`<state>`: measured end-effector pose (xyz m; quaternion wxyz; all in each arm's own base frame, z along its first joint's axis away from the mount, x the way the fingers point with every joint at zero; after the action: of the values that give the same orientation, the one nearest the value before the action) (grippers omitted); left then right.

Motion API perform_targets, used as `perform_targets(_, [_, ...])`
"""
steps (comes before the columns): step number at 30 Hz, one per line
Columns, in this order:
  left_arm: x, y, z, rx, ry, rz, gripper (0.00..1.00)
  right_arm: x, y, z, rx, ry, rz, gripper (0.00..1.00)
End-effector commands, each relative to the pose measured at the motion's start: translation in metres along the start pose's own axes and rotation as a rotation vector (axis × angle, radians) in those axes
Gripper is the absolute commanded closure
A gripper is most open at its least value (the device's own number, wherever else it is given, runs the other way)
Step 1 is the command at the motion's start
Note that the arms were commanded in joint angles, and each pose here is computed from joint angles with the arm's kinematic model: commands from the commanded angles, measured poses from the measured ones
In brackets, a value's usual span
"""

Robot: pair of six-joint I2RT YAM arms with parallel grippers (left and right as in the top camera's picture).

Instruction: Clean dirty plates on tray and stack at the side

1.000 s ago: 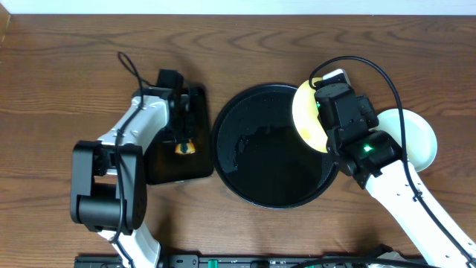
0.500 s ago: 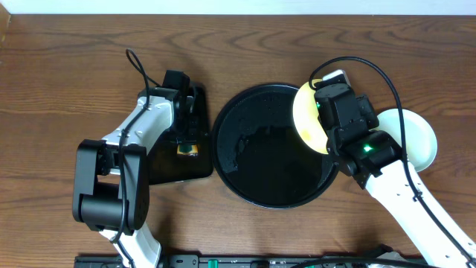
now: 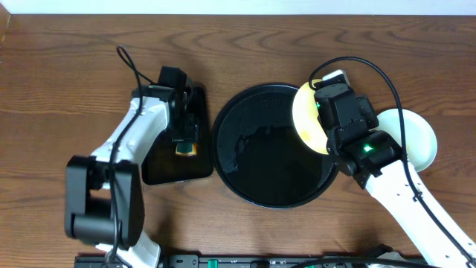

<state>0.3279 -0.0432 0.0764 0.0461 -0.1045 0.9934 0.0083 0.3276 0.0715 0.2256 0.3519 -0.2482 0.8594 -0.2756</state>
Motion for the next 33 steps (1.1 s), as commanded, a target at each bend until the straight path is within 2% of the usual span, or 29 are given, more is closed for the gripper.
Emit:
perform_targets(1, [-0.007, 0.001, -0.024, -0.003, -0.066, -0.029, 0.24, -0.004, -0.001, -0.005, 0.002, -0.019, 0.028, 0.99])
perform_targets(10, [0.000, 0.004, -0.040, 0.000, -0.074, -0.029, 0.24, -0.005, 0.001, -0.005, -0.010, -0.026, 0.036, 0.99])
perform_targets(20, [0.000, 0.004, -0.040, 0.003, -0.072, -0.030, 0.23, -0.026, -0.003, -0.017, 0.094, -0.095, -0.133, 0.99])
perform_targets(27, [0.000, 0.004, -0.040, 0.003, -0.072, -0.030, 0.23, -0.042, 0.023, -0.037, 0.064, -0.174, -0.216, 0.99])
perform_targets(33, [0.001, 0.004, -0.040, 0.002, -0.071, -0.030, 0.23, -0.031, 0.001, -0.026, 0.133, -0.114, 0.009, 0.99])
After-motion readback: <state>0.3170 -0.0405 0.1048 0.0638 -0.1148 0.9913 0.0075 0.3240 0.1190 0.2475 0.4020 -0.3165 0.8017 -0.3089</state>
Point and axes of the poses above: each gripper's point midway between its finger pads, its own z axis out along the fingers, its own y axis along the line the jaws close on, x = y × z, the point moved 3 cm from there along -z, back along the fingers, and after that the axes turned 10 degrees about -z, right-handed, at the moved point
